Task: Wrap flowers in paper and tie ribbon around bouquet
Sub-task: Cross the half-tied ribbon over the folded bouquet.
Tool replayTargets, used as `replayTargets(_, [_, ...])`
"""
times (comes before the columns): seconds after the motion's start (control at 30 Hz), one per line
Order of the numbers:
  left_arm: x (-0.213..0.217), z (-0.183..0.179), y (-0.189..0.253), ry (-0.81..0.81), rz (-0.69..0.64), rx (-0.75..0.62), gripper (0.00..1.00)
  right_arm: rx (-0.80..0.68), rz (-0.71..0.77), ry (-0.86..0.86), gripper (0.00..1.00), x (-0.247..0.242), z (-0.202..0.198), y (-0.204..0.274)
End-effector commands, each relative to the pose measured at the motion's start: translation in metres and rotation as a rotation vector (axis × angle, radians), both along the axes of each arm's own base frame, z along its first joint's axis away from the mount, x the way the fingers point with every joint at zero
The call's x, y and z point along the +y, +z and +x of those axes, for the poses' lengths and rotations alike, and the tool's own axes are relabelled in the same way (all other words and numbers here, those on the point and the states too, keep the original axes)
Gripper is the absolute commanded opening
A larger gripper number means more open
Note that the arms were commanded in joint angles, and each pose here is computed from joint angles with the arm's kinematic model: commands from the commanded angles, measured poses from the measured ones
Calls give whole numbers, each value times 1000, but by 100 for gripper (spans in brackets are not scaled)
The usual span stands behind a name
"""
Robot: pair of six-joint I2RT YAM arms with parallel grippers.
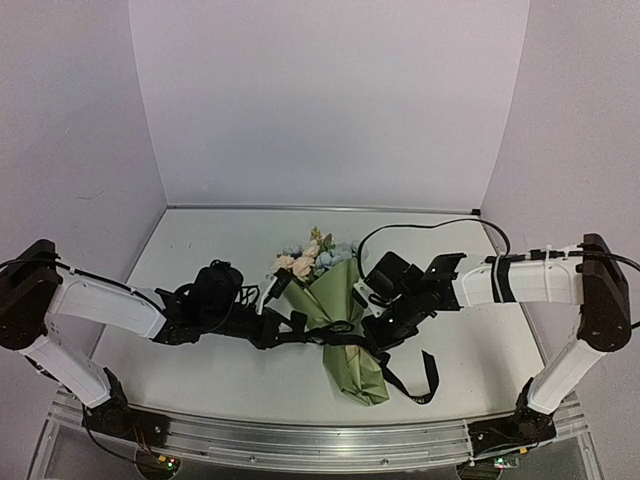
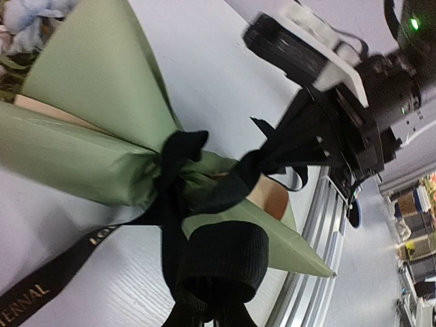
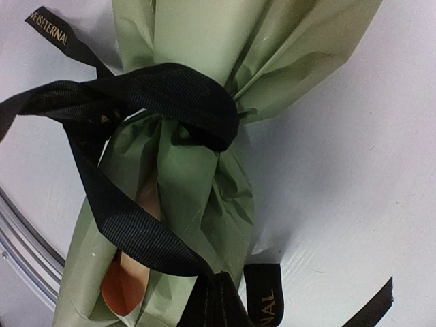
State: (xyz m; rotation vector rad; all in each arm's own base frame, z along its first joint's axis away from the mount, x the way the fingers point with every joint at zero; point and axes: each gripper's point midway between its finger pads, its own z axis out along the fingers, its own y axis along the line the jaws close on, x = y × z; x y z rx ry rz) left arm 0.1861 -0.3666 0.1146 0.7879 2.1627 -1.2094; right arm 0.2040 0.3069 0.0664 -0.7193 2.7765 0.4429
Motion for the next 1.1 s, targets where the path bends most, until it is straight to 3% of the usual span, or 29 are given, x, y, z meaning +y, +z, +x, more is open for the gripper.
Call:
replayTargets(0.0, [-23, -18, -7, -108, 89, -88, 7, -19, 19, -18, 0, 8, 13, 12])
replayTargets(0.23, [-53, -1, 25, -141, 99, -212, 6, -14, 30, -36, 0, 9, 19, 11])
replayTargets(0.4, [-81, 5, 34, -206, 115, -275, 6, 54, 122, -53, 0, 16, 23, 7])
replayTargets(0.6, [-106, -23, 27, -325, 151, -357, 9, 142, 221, -96, 0, 23, 25, 0])
replayTargets(0.93, [-132, -54, -18, -449, 334, -416, 10, 212, 257, -120, 0, 25, 31, -8])
replayTargets(1.07, [-135, -51, -24, -438, 366, -416, 24, 203, 262, -127, 0, 23, 32, -4])
